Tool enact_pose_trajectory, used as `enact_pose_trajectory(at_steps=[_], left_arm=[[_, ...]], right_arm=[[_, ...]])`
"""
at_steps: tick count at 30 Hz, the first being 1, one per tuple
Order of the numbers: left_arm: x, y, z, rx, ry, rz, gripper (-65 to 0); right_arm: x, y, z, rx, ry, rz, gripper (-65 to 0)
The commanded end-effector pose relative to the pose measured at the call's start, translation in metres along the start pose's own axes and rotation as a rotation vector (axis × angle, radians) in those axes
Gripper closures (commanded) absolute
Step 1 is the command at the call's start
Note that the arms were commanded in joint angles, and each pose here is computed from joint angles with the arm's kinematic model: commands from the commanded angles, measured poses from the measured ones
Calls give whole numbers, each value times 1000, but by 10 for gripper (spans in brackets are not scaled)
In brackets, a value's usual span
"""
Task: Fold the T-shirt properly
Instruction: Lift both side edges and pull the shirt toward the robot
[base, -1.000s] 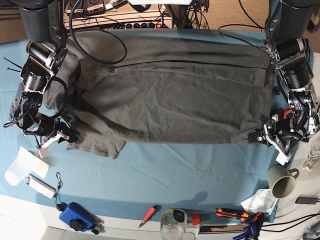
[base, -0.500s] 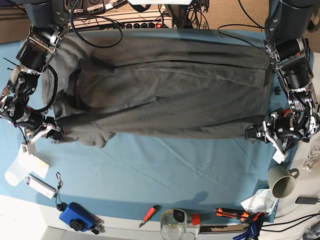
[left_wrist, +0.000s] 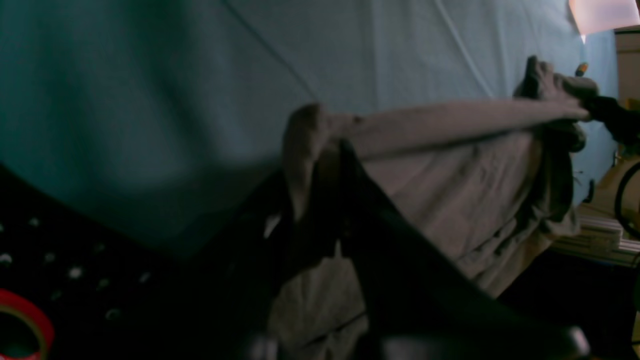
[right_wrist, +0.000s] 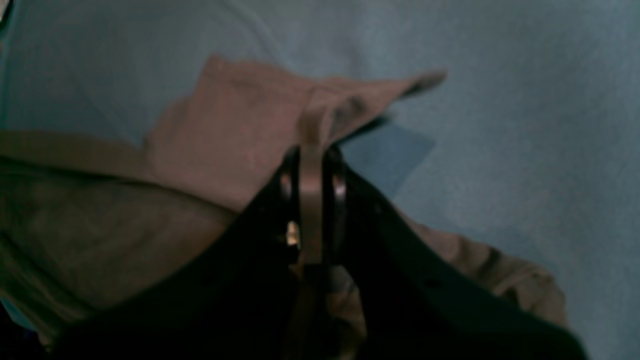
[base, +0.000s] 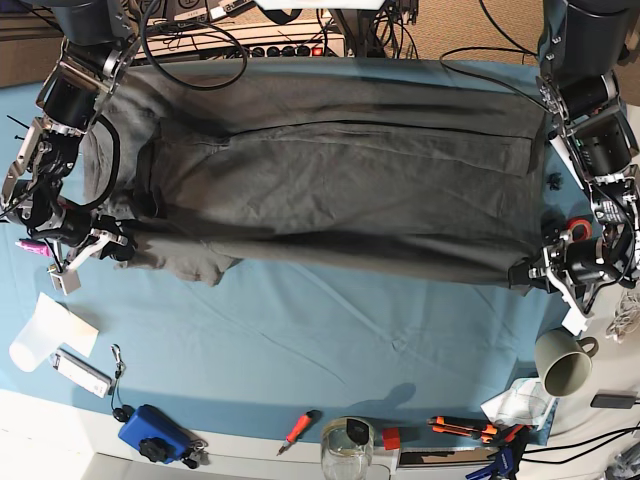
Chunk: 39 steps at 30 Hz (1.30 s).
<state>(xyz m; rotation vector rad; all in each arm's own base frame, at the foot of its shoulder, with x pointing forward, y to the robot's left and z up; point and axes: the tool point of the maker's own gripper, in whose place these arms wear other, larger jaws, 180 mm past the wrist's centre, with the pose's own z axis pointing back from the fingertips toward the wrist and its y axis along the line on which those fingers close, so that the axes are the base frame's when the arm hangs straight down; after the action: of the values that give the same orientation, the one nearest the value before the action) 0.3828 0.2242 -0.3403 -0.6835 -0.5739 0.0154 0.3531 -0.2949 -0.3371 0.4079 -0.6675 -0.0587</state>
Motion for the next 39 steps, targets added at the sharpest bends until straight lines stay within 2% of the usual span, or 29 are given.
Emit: enact_pose_trajectory(at_steps=[1,5,8,12,17,25,32,39], left_arm=[[17,-4,10,-8,-45,-24,0],[4,-6,8,-46,-46,4,0],[-3,-5,9,-38,-40,-3,0],[-4,-8,17,-13,-50,-59,0],[-10,-16,27,17,-57,-150,0],[-45,-11,29,46,-4,-152,0],[-56,-14,35,68,9,-187,0],[-69,-15,38,90,31,-211,0]], right_arm=[[26,4,13,2,-69,42,0],[37,13,24,-14,-85,104,0],[35,14,24,-12,-82,106,0],[24,19,26,25,-74,103,0],[11,16,40,-13,-81,136,0],[-16,8,53,2,-79,90,0],[-24,-3,70,9,-131,35,0],[-39,-7,79,10,-130,11,0]])
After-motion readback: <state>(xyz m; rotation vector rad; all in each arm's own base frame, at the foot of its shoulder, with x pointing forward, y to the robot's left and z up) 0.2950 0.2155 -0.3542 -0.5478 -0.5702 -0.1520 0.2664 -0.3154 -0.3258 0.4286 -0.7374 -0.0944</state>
